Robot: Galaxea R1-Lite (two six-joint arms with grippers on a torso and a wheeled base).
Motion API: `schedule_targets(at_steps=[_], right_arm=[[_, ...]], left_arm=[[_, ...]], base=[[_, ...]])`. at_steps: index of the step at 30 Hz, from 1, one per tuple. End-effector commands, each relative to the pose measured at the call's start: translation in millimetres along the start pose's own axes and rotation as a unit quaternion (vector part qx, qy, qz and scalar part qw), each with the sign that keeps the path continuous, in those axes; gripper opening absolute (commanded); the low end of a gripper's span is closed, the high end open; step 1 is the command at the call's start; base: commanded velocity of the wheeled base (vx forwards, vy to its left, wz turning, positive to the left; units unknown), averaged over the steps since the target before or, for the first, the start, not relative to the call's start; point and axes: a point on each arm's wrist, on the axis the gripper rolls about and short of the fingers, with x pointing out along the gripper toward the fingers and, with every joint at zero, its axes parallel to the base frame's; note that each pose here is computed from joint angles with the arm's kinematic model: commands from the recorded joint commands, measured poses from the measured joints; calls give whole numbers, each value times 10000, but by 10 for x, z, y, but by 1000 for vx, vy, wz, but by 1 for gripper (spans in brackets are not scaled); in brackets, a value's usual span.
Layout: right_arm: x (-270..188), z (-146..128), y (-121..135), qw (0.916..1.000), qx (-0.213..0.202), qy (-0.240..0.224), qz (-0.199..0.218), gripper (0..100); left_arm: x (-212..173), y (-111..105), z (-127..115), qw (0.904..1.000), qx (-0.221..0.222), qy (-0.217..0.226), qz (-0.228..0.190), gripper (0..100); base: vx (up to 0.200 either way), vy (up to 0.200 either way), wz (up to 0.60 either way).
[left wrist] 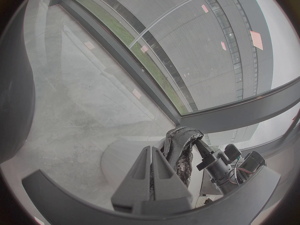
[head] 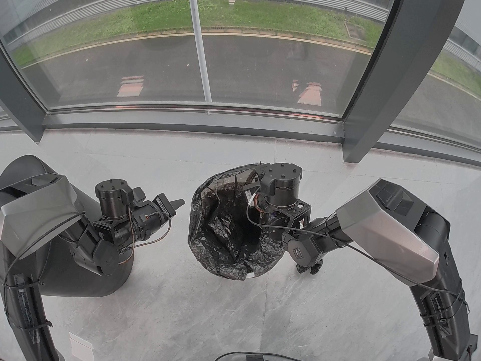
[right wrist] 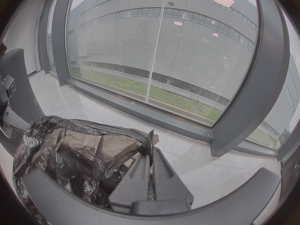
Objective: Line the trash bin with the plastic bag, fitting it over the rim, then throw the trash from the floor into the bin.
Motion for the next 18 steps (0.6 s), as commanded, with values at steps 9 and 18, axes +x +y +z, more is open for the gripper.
schedule_targets(at_steps=[9,18], right_arm=[[0,-3,10,10000,25,-37,-2,0],[-1,15,4,10000,37,-54,-15,0]], left_arm=[[-371,-339,80,9995,216,-205,-94,0],[-444,-380,-284,9867,1517,-185,548,100]], base=[[0,0,0],[0,0,0]])
